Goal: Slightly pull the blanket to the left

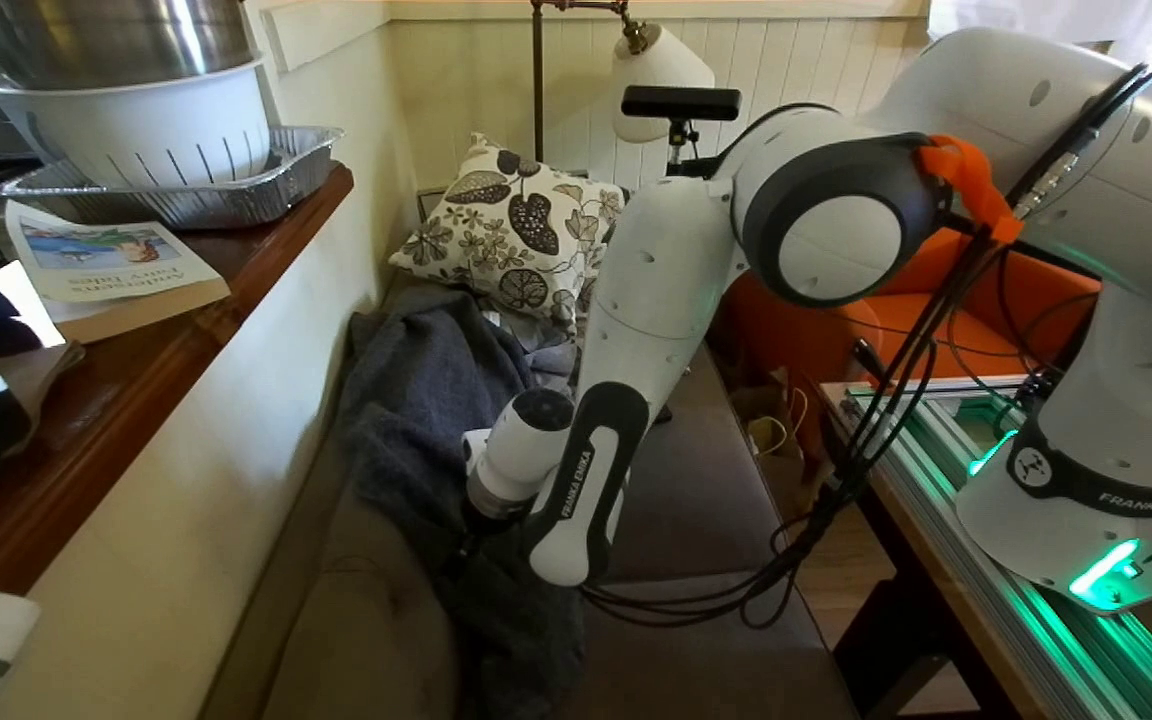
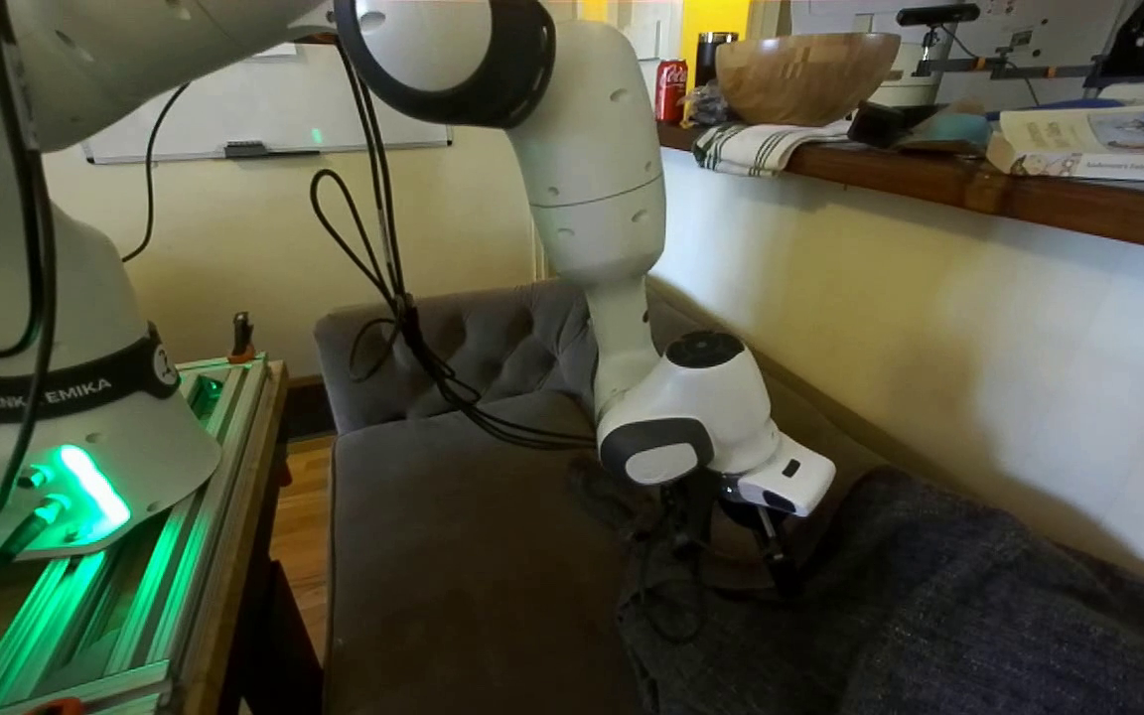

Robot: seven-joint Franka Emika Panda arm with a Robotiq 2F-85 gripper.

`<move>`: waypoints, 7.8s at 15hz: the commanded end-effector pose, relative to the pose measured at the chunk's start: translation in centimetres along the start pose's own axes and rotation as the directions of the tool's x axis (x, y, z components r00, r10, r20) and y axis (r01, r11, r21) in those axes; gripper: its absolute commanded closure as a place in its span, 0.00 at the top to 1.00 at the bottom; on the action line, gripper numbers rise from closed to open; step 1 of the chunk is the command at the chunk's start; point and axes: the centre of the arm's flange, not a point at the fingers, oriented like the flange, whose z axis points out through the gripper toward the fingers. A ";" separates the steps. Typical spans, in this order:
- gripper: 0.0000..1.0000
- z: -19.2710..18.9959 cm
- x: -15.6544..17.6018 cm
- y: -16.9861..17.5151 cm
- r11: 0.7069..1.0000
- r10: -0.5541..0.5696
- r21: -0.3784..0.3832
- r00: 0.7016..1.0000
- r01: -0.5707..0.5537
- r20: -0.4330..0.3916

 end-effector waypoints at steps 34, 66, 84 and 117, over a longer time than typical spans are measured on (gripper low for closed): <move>0.01 -16.5 11.5 -18.5 0.799 0.416 0.448 0.907 -0.401 0.068; 0.01 -7.8 7.7 -33.3 0.560 0.655 0.792 0.715 -0.244 -0.243; 1.00 -9.2 9.7 -33.5 0.763 0.408 0.640 0.836 -0.092 -0.365; 1.00 -15.8 14.3 -32.1 0.733 -0.657 -0.299 0.750 0.611 -0.080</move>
